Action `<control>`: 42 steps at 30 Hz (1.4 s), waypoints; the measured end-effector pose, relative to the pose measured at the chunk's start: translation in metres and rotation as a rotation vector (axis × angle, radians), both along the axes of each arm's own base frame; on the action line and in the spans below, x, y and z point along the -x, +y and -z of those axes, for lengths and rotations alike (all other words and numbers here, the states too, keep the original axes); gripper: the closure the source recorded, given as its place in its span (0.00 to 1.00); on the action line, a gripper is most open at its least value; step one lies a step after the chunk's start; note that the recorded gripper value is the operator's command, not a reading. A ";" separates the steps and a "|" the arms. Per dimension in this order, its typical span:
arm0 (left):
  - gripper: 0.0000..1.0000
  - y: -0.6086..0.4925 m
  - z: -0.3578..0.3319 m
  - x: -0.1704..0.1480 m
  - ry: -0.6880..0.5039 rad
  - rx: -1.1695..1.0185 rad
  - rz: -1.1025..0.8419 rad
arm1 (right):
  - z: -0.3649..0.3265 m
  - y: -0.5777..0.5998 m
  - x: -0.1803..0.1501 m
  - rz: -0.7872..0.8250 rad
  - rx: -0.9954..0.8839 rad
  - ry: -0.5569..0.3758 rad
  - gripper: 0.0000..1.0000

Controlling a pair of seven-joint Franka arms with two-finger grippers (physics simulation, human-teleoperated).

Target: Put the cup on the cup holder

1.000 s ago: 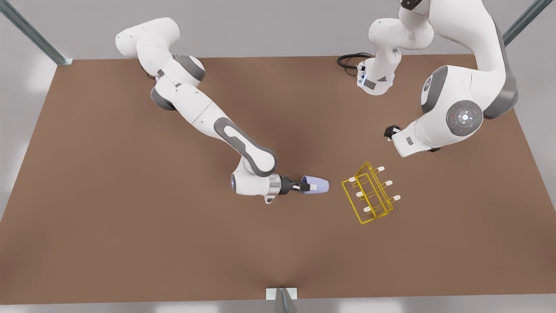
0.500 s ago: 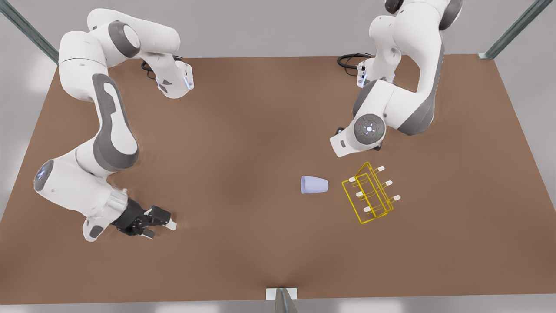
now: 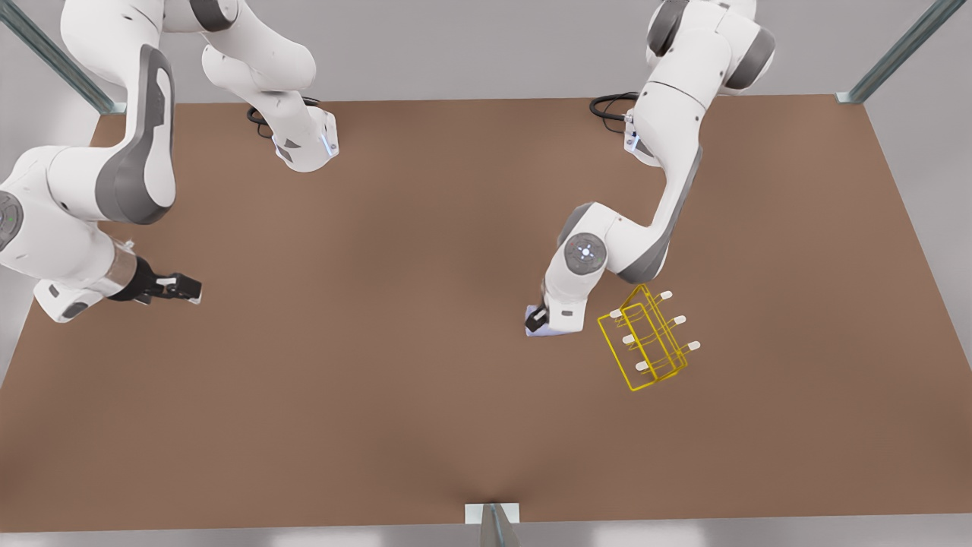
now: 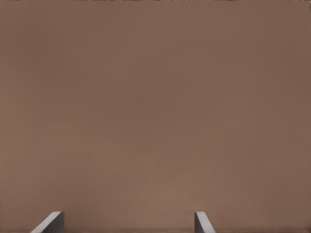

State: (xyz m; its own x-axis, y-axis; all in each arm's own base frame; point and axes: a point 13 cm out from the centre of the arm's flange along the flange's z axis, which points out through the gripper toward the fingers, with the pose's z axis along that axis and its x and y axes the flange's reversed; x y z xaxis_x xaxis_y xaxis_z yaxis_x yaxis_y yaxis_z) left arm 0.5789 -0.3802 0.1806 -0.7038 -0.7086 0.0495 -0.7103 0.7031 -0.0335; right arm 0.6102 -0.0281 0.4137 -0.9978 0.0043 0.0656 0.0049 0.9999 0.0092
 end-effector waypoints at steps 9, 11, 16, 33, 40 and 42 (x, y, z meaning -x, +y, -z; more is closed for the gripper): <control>0.00 0.023 0.054 -0.009 0.009 0.022 -0.635 | -0.001 0.009 -0.005 -0.007 0.002 0.012 0.00; 0.00 0.020 0.059 -0.010 0.009 0.037 -0.722 | 0.001 0.008 -0.005 -0.004 0.000 0.016 0.00; 0.00 0.012 0.074 0.003 0.026 0.041 -0.879 | 0.002 0.009 -0.005 -0.001 0.000 0.018 0.00; 0.00 -0.001 0.091 0.016 0.061 0.031 -1.182 | 0.003 0.006 -0.009 0.009 -0.001 0.004 0.00; 0.00 -0.007 0.091 0.023 0.084 0.025 -1.250 | 0.004 0.003 -0.016 0.016 -0.001 -0.017 0.00; 0.00 -0.014 0.083 0.025 0.093 0.035 -1.265 | 0.004 0.003 -0.017 0.016 -0.001 -0.020 0.00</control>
State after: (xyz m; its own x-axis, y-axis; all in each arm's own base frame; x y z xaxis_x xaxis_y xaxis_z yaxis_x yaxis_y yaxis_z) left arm 0.5542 -0.3937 0.0978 0.4685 -0.8784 0.0948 -0.8835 -0.4661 0.0472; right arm 0.6268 -0.0253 0.4099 -0.9987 0.0207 0.0459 0.0212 0.9997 0.0109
